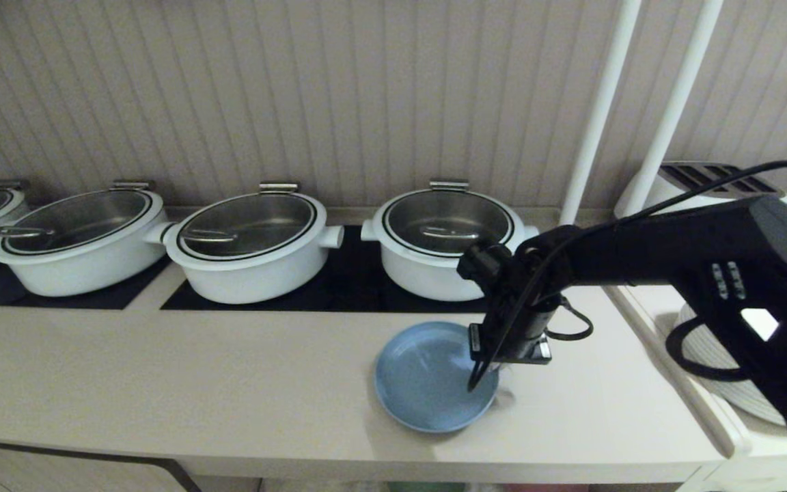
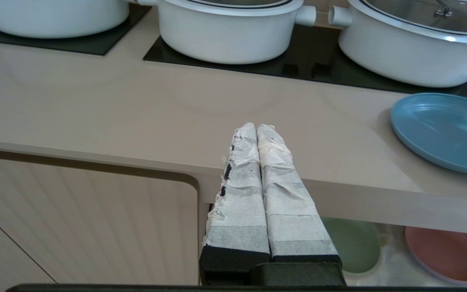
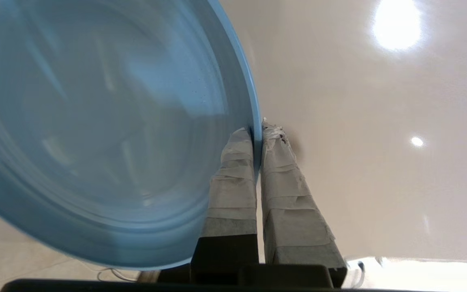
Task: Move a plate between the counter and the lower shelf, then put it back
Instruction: Pick up the plate
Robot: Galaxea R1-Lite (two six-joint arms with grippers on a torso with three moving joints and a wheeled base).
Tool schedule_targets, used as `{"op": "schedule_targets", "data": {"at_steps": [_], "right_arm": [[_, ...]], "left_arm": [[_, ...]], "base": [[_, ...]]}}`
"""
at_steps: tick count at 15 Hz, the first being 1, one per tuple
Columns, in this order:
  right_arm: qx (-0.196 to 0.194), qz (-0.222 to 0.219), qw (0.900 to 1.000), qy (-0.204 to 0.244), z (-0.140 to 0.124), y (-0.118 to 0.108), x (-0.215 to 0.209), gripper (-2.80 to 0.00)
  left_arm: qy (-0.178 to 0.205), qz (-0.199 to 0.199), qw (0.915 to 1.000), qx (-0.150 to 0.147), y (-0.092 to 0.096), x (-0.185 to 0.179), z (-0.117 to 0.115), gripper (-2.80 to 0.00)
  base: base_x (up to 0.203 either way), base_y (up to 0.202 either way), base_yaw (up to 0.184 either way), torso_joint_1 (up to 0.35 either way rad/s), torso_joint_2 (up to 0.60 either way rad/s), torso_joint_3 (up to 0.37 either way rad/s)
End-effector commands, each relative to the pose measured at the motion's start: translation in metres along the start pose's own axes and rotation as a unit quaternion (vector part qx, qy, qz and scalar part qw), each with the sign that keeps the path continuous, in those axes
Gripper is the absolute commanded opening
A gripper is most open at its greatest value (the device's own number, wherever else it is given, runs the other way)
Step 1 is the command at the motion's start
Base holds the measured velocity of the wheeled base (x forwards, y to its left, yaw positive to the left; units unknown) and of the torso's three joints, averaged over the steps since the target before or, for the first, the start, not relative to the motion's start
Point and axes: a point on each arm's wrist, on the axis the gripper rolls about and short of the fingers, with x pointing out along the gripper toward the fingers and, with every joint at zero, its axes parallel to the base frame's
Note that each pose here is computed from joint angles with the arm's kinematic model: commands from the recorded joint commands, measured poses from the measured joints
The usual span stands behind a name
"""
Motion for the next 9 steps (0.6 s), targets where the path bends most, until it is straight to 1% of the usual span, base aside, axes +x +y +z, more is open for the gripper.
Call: {"op": "schedule_targets", "data": {"at_steps": [1, 7, 8, 9], "right_arm": [[0.005, -0.006, 1.0, -0.005, -0.001, -0.006, -0.015, -2.8], [0.016, -0.025, 1.0, -0.005, -0.012, -0.025, -0.035, -2.8], [0.019, -0.028, 0.999, -0.006, -0.014, -0.028, -0.039, -2.8], [0.032, -0.028, 0.999, -0.009, -0.016, -0.03, -0.043, -2.8]], "left_arm": [[0.0, 0.0, 1.0, 0.0, 0.0, 0.0, 0.0, -2.8], [0.0, 0.0, 1.0, 0.0, 0.0, 0.0, 0.0, -2.8], [0.0, 0.0, 1.0, 0.0, 0.0, 0.0, 0.0, -2.8], [-0.001, 0.0, 1.0, -0.001, 0.0, 0.0, 0.0, -2.8]], "base": [[0.0, 0.0, 0.0, 0.0, 0.0, 0.0], [0.0, 0.0, 0.0, 0.0, 0.0, 0.0], [0.0, 0.0, 0.0, 0.0, 0.0, 0.0], [0.0, 0.0, 0.0, 0.0, 0.0, 0.0]]}}
